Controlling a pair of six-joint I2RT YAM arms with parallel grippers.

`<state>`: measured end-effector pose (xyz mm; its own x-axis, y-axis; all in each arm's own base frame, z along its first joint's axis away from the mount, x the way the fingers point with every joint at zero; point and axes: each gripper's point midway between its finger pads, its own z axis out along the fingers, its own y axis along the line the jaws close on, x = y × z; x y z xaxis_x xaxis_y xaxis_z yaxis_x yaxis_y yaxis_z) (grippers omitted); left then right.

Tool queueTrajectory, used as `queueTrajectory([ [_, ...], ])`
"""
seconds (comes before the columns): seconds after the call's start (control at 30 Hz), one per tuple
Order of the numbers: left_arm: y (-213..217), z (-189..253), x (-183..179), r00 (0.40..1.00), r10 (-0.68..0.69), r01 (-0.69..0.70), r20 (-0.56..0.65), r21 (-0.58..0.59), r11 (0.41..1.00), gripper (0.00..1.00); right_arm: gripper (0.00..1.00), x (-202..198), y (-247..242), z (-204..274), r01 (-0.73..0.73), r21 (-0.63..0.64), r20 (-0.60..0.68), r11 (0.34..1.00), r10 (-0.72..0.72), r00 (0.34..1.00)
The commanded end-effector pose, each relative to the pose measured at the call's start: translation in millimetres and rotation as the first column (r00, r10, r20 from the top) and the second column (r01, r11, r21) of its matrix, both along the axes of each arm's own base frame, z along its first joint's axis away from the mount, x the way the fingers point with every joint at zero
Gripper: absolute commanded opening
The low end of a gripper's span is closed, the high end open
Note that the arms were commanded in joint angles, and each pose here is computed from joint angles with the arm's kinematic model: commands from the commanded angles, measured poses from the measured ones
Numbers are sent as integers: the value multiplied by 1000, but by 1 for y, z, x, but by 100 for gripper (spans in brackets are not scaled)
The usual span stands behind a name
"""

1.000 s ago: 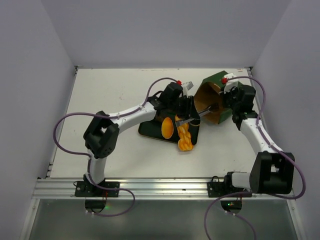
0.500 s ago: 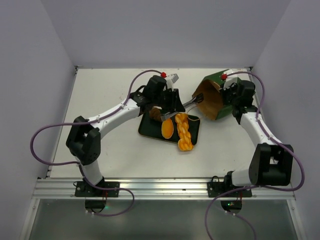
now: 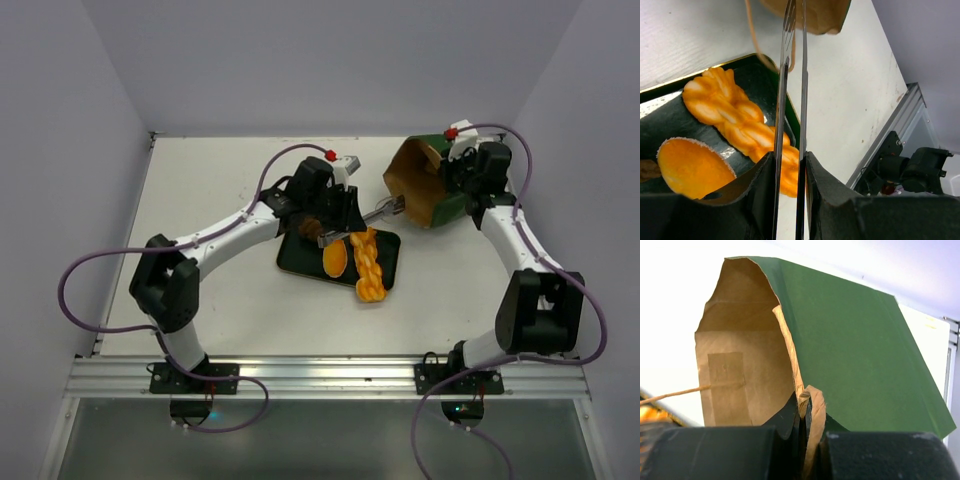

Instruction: Take the fake bread out of the paper bag

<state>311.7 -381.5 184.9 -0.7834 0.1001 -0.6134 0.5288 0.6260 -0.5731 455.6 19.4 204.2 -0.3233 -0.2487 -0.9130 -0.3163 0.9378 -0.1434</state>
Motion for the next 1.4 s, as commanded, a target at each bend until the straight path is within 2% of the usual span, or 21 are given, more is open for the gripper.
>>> queueTrajectory([
  [0.0,11,33,-6,994,-10,12,107,-18,1000,32,3,27,7,26,0,67,45,998,-3,999],
  [0.2,30,40,-15,990,7,-10,141,18,1000,32,4,48,12,6,10,20,16,1000,-11,1000],
  [0.3,40,45,-18,987,22,-28,160,36,999,32,6,58,29,-2,-7,-4,-3,1000,7,1000],
  [0.37,47,46,-18,984,37,-46,173,47,998,32,13,56,43,-20,-50,-19,-58,999,49,997],
  [0.4,51,50,-19,982,46,-55,181,47,997,32,25,55,49,-22,-70,-23,-68,997,68,995],
  [0.47,56,50,-23,982,53,-63,182,49,997,32,37,48,65,-33,-137,-18,-115,990,134,984],
  [0.5,57,48,-24,982,53,-63,181,53,997,32,43,45,68,-31,-153,-6,-120,988,152,981],
  [0.53,59,46,-24,982,56,-68,180,56,996,32,53,42,69,-29,-162,2,-120,987,161,980],
  [0.63,65,39,-29,983,62,-74,171,68,995,32,68,31,67,-6,-166,3,-77,986,165,983],
  [0.8,68,34,-34,985,62,-72,160,58,996,32,72,14,52,32,-162,39,-16,986,163,987],
  [1.0,70,28,-37,986,62,-72,152,58,996,32,72,12,14,54,-98,189,-11,977,102,995],
  [1.1,70,24,-37,987,62,-71,147,58,996,32,70,20,-6,46,11,199,-34,980,-5,999],
  [1.13,69,24,-37,987,60,-69,147,56,996,32,70,28,-28,35,157,194,-63,968,-148,987],
  [1.17,69,23,-36,988,60,-68,145,54,996,32,70,34,-41,33,243,196,-61,950,-236,970],
  [1.23,68,24,-36,987,61,-69,147,50,996,32,68,41,-62,24,427,253,-108,868,-414,904],
  [1.27,68,25,-36,987,62,-70,149,46,996,32,67,42,-84,11,545,229,-127,806,-531,838],
  [1.37,69,24,-37,987,63,-70,150,43,997,32,62,43,-106,-7,682,275,-179,678,-661,729],
])
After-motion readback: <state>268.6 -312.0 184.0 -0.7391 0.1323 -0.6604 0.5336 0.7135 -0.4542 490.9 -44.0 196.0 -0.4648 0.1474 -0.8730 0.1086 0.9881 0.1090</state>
